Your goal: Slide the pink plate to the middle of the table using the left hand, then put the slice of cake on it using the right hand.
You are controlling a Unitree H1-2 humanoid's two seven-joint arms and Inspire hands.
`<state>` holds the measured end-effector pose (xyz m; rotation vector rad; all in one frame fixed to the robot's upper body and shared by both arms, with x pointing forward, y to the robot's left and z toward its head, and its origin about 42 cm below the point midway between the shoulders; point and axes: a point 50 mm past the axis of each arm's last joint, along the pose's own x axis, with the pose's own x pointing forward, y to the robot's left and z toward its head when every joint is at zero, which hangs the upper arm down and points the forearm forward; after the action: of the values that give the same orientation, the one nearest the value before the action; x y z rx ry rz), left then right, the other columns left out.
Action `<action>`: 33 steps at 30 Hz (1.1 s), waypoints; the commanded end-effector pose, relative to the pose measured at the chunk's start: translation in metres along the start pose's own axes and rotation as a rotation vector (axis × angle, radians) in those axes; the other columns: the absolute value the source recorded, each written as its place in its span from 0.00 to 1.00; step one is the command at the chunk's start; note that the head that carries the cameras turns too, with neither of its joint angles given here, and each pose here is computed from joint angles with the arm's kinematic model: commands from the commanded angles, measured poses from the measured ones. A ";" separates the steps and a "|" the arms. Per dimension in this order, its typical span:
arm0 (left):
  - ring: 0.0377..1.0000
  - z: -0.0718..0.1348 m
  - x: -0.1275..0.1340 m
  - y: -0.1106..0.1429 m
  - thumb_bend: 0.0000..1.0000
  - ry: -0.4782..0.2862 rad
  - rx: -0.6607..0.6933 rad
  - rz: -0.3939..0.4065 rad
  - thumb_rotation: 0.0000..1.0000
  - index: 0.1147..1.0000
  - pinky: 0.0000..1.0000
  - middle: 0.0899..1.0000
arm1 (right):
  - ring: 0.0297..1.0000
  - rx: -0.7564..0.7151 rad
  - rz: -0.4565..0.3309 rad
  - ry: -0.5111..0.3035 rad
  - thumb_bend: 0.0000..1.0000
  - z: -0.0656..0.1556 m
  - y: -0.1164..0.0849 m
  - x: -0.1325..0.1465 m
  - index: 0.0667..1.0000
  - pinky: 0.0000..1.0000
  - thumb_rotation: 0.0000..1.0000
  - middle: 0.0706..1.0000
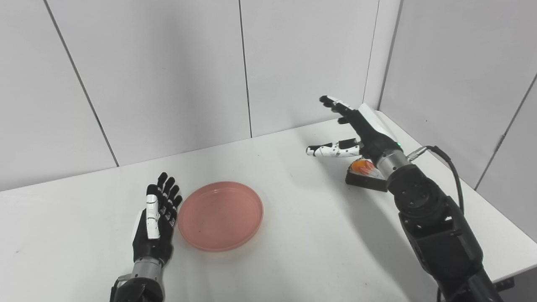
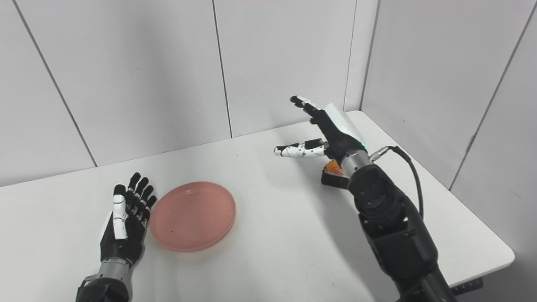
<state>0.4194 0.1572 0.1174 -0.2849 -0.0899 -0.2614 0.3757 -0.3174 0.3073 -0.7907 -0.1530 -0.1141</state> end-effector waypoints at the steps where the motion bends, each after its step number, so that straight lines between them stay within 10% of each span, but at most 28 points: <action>1: 1.00 -0.012 -0.017 0.018 0.71 0.045 -0.007 0.024 1.00 1.00 1.00 1.00 | 0.91 -0.022 -0.078 -0.045 0.75 0.016 -0.025 0.002 0.88 0.86 0.27 0.90; 12: 1.00 -0.005 -0.017 0.025 0.71 0.039 -0.034 0.007 1.00 1.00 1.00 1.00 | 0.84 -0.100 -0.084 0.066 0.77 0.005 -0.039 -0.001 0.86 0.71 0.20 0.88; 19: 1.00 -0.003 -0.016 0.028 0.75 0.056 -0.051 0.009 1.00 1.00 1.00 1.00 | 0.95 -0.146 -0.033 0.138 0.82 -0.006 -0.040 0.004 0.84 0.90 0.15 0.92; 33: 1.00 -0.008 -0.016 0.032 0.78 0.066 -0.048 -0.005 1.00 1.00 1.00 1.00 | 0.96 -0.215 -0.022 0.303 0.88 -0.037 -0.030 0.018 0.87 0.91 0.15 0.94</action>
<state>0.4214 0.1763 0.1155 -0.3299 -0.0434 -0.2902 0.3868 -0.3658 0.2793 -0.9403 0.2141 -0.2043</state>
